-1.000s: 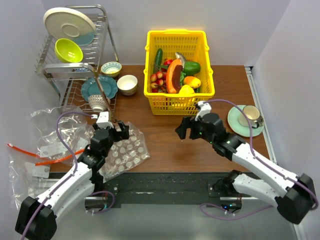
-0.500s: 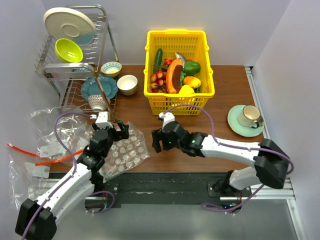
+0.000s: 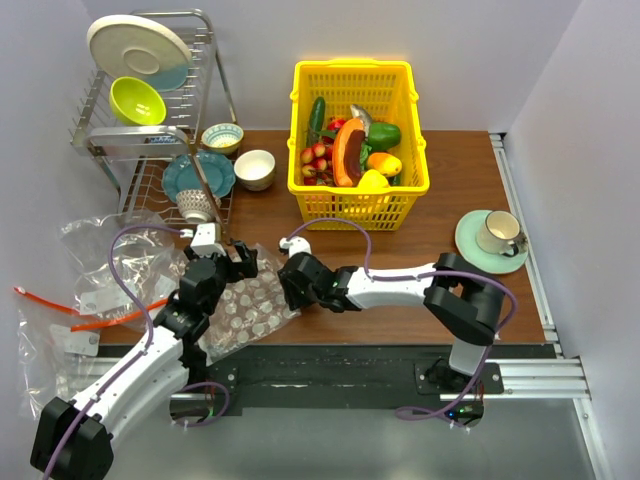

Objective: Place the food in the zip-top bag and seal the zipper
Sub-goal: Move the zipper food storage bag to the center of the board.

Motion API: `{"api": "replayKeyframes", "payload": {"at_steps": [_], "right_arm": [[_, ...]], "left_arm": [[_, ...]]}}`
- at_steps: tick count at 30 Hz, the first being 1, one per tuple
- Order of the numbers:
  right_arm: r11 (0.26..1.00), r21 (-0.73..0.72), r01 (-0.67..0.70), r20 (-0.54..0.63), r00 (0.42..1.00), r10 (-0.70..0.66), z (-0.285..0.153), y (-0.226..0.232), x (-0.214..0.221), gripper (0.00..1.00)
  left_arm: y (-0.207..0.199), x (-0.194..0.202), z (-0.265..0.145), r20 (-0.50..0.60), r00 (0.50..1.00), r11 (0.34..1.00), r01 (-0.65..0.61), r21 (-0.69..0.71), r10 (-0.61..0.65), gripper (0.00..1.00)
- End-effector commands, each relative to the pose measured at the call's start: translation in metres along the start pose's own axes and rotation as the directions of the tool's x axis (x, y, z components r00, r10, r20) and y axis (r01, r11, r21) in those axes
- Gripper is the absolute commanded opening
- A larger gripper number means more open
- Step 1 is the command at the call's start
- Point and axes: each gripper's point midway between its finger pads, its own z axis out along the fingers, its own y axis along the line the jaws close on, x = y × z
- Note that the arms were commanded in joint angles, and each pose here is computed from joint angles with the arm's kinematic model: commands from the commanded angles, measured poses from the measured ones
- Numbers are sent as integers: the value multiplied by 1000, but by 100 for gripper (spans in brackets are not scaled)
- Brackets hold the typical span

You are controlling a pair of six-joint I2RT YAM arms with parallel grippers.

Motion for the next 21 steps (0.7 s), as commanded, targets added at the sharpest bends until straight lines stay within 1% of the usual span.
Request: {"api": "replayKeyframes", "payload": {"at_steps": [1, 2, 3, 4, 5, 6, 7, 8, 9, 10, 11, 12, 13, 14, 15, 16, 18, 19, 21], "right_arm": [[997, -63, -43, 42, 998, 46, 0, 19, -15, 24], [997, -62, -46, 36, 998, 49, -2, 17, -12, 12], [997, -68, -48, 40, 998, 51, -5, 18, -12, 2], [997, -56, -51, 37, 998, 53, -8, 12, -8, 0], [998, -33, -59, 57, 997, 60, -12, 5, -9, 0], [997, -42, -71, 104, 992, 75, -27, 5, -22, 0], [997, -11, -76, 92, 993, 76, -32, -6, -14, 0], [995, 33, -90, 133, 987, 85, -41, -17, -21, 0], [994, 39, -100, 170, 981, 92, -57, -20, -30, 0], [991, 92, -95, 156, 984, 80, -66, -35, -22, 0], [984, 144, -107, 184, 980, 79, -73, -47, -25, 0], [980, 158, -124, 220, 972, 87, -89, -54, -32, 0], [969, 215, -118, 197, 977, 75, -96, -71, -19, 0], [959, 245, -139, 205, 975, 89, -102, -80, -16, 0], [947, 272, -169, 260, 961, 97, -118, -91, -23, 0], [932, 324, -160, 233, 969, 85, -124, -108, -8, 0], [895, 388, -223, 281, 953, 115, -139, -131, -5, 0], [875, 423, -236, 284, 951, 120, -151, -147, 4, 0], [845, 454, -283, 311, 939, 147, -162, -163, 9, 0]], "left_arm": [[-4, -14, 1, 49, 998, 1000, 25, 4, -25, 100], [-4, -15, 1, 50, 998, 1000, 25, 2, -25, 100], [-4, -15, 1, 49, 998, 1000, 25, 4, -25, 100], [-4, -14, 1, 48, 999, 1000, 24, 3, -25, 100], [-4, -14, 1, 47, 999, 1000, 24, 2, -24, 100], [-4, -14, 1, 47, 999, 1000, 24, 4, -25, 100], [-5, -14, 1, 48, 999, 1000, 24, 6, -25, 100], [-5, -14, 1, 45, 999, 1000, 24, 5, -24, 100], [-5, -14, 1, 48, 999, 1000, 24, 6, -25, 100], [-5, -13, 2, 45, 999, 1000, 24, 7, -24, 100], [-5, -13, 2, 45, 999, 1000, 24, 7, -24, 100], [-5, -13, 2, 45, 999, 1000, 24, 7, -24, 100], [-5, -14, 2, 45, 999, 1000, 24, 5, -24, 100], [-5, -13, 2, 45, 999, 1000, 24, 7, -24, 100], [-5, -13, 2, 43, 999, 1000, 23, 6, -24, 100], [-5, -13, 2, 43, 999, 1000, 23, 6, -24, 100], [-5, -13, 2, 42, 999, 1000, 23, 5, -23, 100], [-5, -13, 2, 42, 999, 1000, 23, 7, -23, 100], [-5, -12, 3, 40, 999, 1000, 21, 8, -21, 100]]}}
